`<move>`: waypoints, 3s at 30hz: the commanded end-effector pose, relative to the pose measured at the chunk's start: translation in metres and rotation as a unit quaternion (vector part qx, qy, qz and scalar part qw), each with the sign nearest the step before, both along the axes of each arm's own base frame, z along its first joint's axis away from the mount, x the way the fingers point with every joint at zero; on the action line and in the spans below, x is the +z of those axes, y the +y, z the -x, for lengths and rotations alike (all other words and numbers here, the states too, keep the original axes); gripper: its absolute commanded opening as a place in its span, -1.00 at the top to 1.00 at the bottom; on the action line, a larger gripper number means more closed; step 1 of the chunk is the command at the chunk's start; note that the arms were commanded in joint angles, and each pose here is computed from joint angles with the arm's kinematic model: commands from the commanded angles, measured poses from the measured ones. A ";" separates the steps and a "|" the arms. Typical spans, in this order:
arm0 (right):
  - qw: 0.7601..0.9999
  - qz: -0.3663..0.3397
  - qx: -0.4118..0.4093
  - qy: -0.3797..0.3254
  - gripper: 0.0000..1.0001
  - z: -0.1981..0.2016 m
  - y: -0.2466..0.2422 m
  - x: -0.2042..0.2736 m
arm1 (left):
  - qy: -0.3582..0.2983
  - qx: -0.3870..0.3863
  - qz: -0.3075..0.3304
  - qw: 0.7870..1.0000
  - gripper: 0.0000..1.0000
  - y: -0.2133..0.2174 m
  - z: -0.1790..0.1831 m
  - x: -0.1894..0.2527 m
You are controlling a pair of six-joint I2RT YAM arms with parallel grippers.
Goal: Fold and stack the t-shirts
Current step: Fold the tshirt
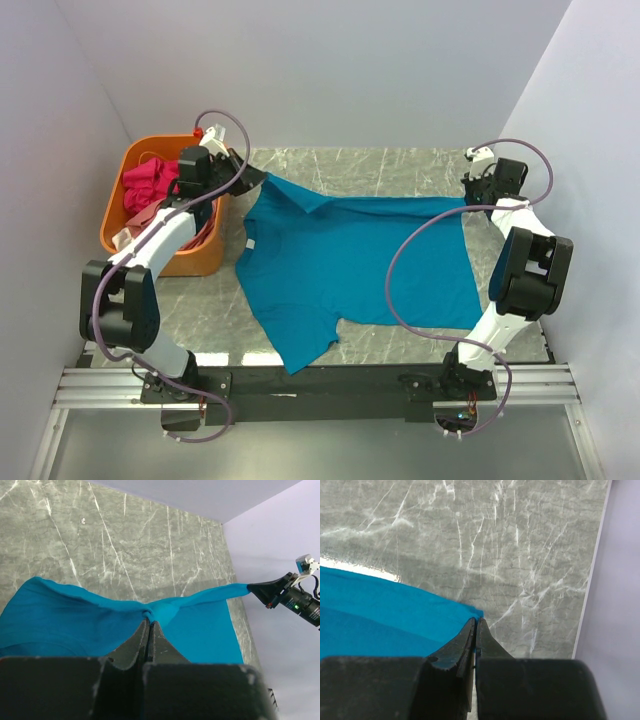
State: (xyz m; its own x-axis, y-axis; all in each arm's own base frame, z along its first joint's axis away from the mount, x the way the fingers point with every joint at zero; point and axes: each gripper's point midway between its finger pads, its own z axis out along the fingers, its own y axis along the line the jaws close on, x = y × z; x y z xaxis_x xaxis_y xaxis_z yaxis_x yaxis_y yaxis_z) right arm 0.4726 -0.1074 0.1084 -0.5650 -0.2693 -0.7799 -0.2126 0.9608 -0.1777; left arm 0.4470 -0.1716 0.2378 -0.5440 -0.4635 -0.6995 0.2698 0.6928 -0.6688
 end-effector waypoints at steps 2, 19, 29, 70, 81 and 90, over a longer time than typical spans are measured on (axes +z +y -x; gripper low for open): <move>0.999 0.015 0.002 -0.036 1.00 -0.006 -0.007 0.031 | -0.018 -0.014 0.004 1.000 0.99 -0.002 0.008 0.012; 0.999 0.026 0.013 -0.029 1.00 -0.027 -0.008 0.024 | 0.015 -0.032 0.004 0.999 0.99 -0.012 0.008 -0.010; 0.999 0.036 0.015 -0.024 1.00 -0.021 -0.009 0.016 | 0.035 -0.044 0.000 0.998 0.99 -0.021 0.021 -0.022; 0.998 0.054 0.026 -0.011 0.99 0.011 -0.010 0.003 | 0.064 -0.010 -0.028 0.997 0.99 -0.007 0.037 -0.033; 0.998 0.056 0.023 -0.002 0.98 0.012 -0.021 -0.006 | 0.062 0.005 -0.027 0.998 0.99 0.001 0.032 -0.030; 0.998 0.055 0.029 0.002 0.96 0.016 -0.020 -0.012 | 0.071 0.000 -0.032 0.997 0.99 0.002 0.036 -0.032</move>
State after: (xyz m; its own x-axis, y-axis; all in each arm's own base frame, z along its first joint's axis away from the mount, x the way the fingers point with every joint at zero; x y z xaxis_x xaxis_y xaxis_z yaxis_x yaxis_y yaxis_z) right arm 0.4544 -0.1208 0.0798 -0.5897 -0.3636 -0.7211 -0.2787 0.9297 -0.2409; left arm 0.4090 -0.1723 0.1806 -0.6836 -0.4287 -0.5907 0.1214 0.7312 -0.6713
